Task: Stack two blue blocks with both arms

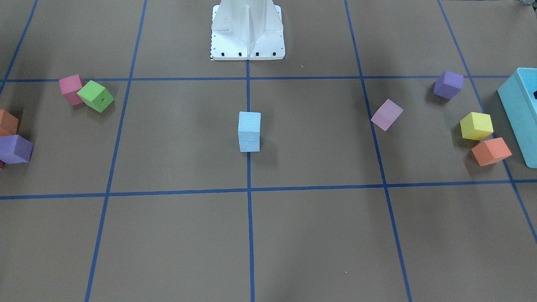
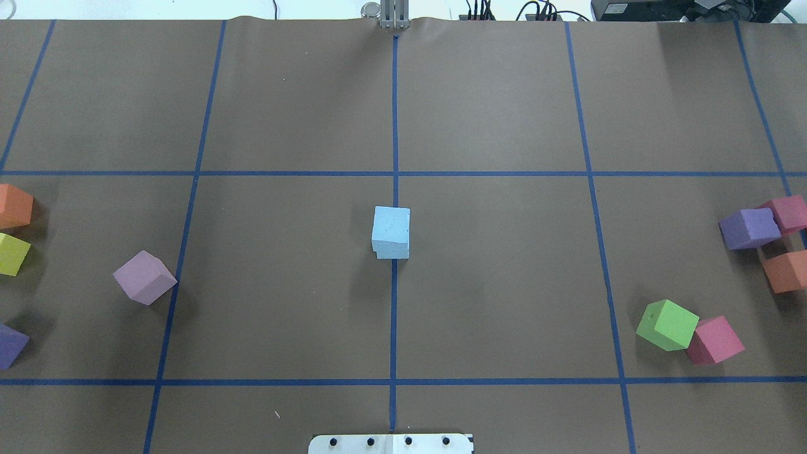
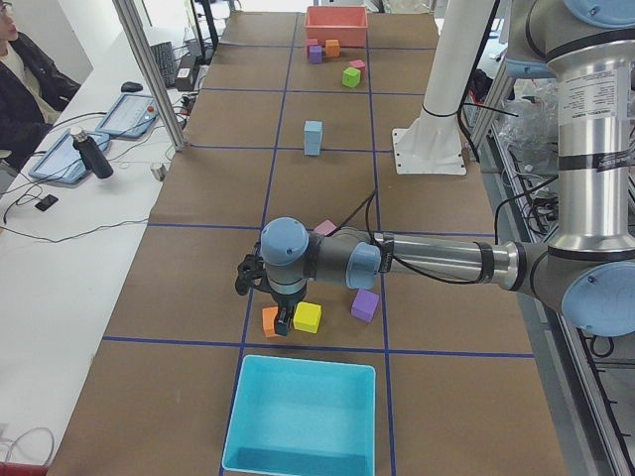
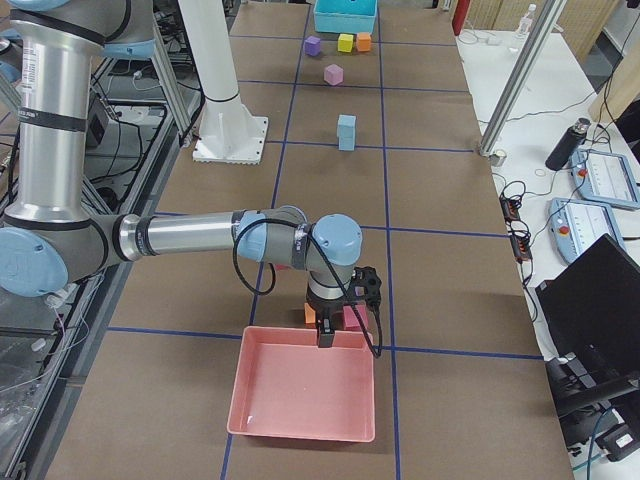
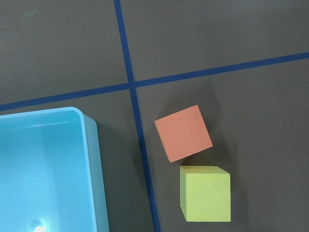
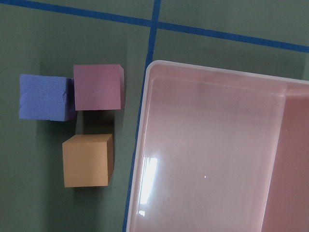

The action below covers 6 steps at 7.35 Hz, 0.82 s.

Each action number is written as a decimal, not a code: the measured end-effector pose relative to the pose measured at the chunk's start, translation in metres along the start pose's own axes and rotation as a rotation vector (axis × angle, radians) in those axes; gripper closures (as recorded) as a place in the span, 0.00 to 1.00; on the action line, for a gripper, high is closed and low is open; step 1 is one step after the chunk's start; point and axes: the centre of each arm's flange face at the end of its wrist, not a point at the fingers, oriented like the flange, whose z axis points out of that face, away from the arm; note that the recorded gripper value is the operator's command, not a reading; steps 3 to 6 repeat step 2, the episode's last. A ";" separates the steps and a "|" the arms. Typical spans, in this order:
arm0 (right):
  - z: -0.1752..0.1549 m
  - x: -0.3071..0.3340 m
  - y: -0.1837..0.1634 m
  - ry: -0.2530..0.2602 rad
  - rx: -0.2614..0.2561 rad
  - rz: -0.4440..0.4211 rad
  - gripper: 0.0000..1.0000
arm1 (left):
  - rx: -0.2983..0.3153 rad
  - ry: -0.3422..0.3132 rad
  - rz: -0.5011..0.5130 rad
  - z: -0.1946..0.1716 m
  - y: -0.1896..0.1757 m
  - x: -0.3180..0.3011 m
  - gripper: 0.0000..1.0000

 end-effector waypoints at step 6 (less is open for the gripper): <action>0.000 0.000 0.000 -0.001 0.000 0.000 0.00 | -0.003 0.000 -0.005 0.001 0.005 -0.001 0.02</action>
